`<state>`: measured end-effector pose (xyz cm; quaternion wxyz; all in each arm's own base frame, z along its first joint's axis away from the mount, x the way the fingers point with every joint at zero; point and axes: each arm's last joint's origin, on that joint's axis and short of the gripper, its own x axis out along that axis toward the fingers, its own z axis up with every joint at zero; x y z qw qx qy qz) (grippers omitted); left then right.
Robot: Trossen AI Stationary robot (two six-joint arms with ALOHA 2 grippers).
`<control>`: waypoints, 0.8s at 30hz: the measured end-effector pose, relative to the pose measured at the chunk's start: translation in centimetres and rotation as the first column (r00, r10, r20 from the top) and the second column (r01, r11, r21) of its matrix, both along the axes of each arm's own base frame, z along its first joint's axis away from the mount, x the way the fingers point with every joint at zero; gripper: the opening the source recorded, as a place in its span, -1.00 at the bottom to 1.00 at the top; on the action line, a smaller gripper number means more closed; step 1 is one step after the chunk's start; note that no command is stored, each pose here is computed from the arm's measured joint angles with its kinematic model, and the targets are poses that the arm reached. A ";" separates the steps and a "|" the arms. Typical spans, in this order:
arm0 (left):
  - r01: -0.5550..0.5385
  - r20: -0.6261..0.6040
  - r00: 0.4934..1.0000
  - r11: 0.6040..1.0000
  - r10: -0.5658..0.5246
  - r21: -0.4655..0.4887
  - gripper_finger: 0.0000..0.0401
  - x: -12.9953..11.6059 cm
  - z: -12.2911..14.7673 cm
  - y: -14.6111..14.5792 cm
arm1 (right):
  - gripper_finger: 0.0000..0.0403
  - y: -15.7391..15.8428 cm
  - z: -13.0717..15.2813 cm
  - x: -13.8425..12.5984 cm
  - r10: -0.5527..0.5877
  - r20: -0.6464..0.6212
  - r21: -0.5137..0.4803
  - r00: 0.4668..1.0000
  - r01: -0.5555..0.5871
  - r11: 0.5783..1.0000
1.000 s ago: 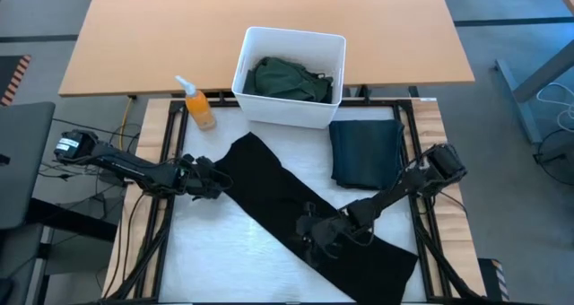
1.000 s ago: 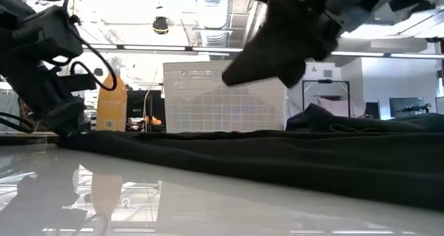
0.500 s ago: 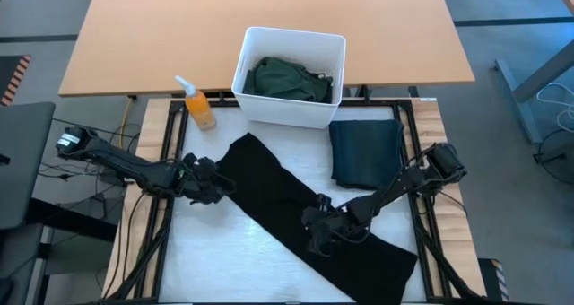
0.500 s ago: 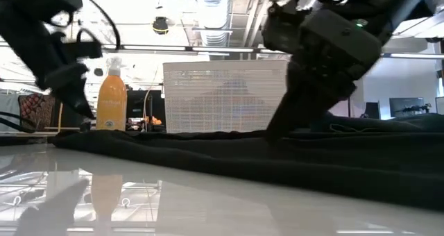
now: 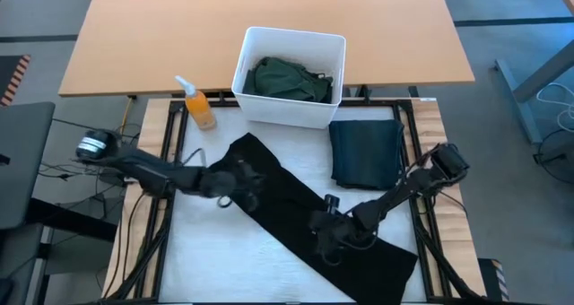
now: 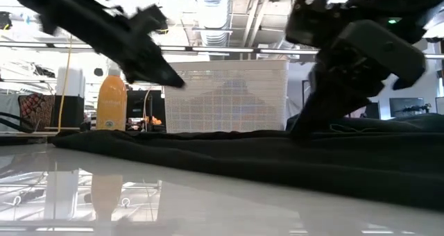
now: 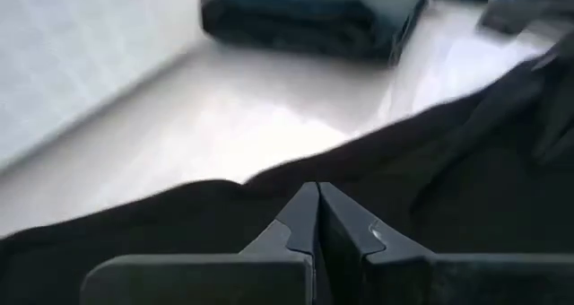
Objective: Fold laundry
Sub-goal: Fold the black t-shirt
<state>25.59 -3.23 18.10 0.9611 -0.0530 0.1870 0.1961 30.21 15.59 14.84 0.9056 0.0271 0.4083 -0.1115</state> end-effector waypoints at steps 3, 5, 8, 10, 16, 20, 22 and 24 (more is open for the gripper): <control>0.081 -0.080 0.993 0.995 -0.085 -0.052 -1.00 3.2 -1.3 1.3 | -0.90 0.8 -0.1 -1.0 -0.037 0.000 -0.051 0.999 0.037 0.998; 0.112 -0.150 0.981 0.991 -0.121 -0.068 -1.00 5.1 -2.2 2.0 | -0.90 1.2 -0.3 -1.6 -0.070 -0.005 -0.071 0.998 0.069 0.995; 0.106 -0.255 0.958 0.989 -0.129 -0.104 -1.00 7.6 -3.5 3.0 | -0.90 1.6 -0.7 -2.6 -0.119 -0.027 -0.092 0.992 0.116 0.989; 0.107 -0.307 0.942 0.988 -0.138 -0.115 -1.00 8.9 -4.2 3.5 | -0.90 2.0 -0.7 -3.2 -0.140 -0.011 -0.122 0.990 0.138 0.983; 0.021 -0.438 0.897 0.996 -0.056 -0.083 -1.00 10.9 -5.0 5.0 | -0.90 2.5 -1.0 -4.5 -0.156 -0.064 -0.128 0.986 0.147 0.981; -0.097 -0.499 0.863 0.995 0.075 -0.018 -1.00 10.4 -5.0 6.2 | -0.90 3.7 -1.1 -5.5 -0.100 -0.109 -0.107 0.989 0.088 0.990; -0.138 -0.525 0.843 0.990 0.121 0.007 -1.00 9.9 -4.8 6.6 | -0.90 4.3 -1.2 -6.1 -0.070 -0.123 -0.098 0.990 0.058 0.994; -0.158 -0.543 0.828 0.987 0.139 0.012 -1.00 9.5 -4.7 6.9 | -0.90 4.7 -1.1 -6.5 -0.051 -0.127 -0.101 0.991 0.038 0.994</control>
